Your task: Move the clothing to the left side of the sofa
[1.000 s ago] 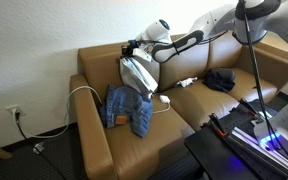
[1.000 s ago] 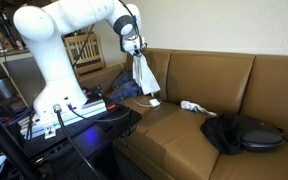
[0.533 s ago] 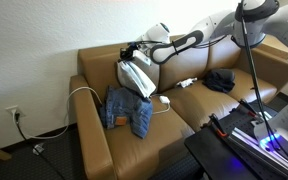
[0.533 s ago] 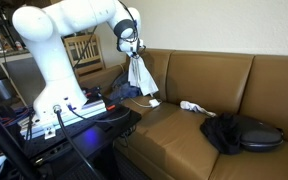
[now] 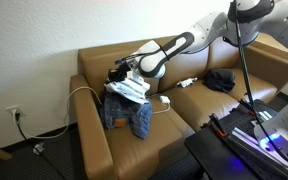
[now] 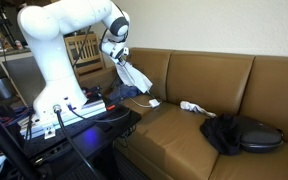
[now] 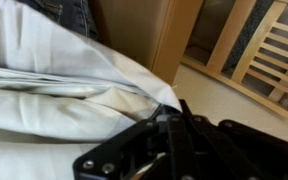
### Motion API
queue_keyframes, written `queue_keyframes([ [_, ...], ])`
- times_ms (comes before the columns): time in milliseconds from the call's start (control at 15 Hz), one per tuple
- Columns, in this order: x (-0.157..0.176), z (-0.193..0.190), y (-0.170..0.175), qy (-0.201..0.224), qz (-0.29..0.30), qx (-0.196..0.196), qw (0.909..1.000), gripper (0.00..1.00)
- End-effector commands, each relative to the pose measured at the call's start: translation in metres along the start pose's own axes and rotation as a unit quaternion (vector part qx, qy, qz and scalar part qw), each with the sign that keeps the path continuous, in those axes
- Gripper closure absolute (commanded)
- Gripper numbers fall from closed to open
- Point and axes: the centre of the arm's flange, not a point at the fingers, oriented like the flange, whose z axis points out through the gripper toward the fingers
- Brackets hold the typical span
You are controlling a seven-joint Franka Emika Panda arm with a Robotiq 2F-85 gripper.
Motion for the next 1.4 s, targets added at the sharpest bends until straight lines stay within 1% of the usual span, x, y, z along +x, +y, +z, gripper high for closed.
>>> queue_keyframes([
  [0,-0.035,-0.005,-0.024,0.076,-0.068,-0.016,0.9946,0.99],
  [67,-0.042,-0.004,-0.026,0.101,-0.087,-0.021,0.9908,0.99],
  [133,-0.051,0.005,-0.025,0.118,-0.108,-0.03,0.9866,0.72],
  [200,-0.054,0.018,-0.022,0.115,-0.131,-0.047,0.9836,0.71],
  [267,-0.046,0.038,-0.013,0.104,-0.151,-0.066,0.9809,0.65],
  [333,-0.034,0.048,0.005,0.1,-0.169,-0.084,0.9769,0.59],
  [400,-0.037,0.065,0.019,0.097,-0.188,-0.104,0.9718,0.5],
  [467,-0.048,0.061,0.028,0.096,-0.207,-0.124,0.9658,0.44],
  [533,-0.077,0.023,0.051,0.096,-0.222,-0.146,0.9592,0.36],
  [733,-0.07,0.007,0.084,0.101,-0.253,-0.212,0.9386,0.17],
  [867,-0.054,-0.006,0.114,0.117,-0.255,-0.262,0.9236,0.03],
  [933,-0.045,-0.014,0.128,0.125,-0.254,-0.286,0.9155,0.0],
  [1067,-0.025,-0.032,0.153,0.141,-0.238,-0.34,0.899,0.0],
  [1200,-0.009,-0.053,0.177,0.146,-0.214,-0.393,0.8822,0.0],
  [1333,-0.006,-0.075,0.201,0.141,-0.192,-0.442,0.8647,0.0],
])
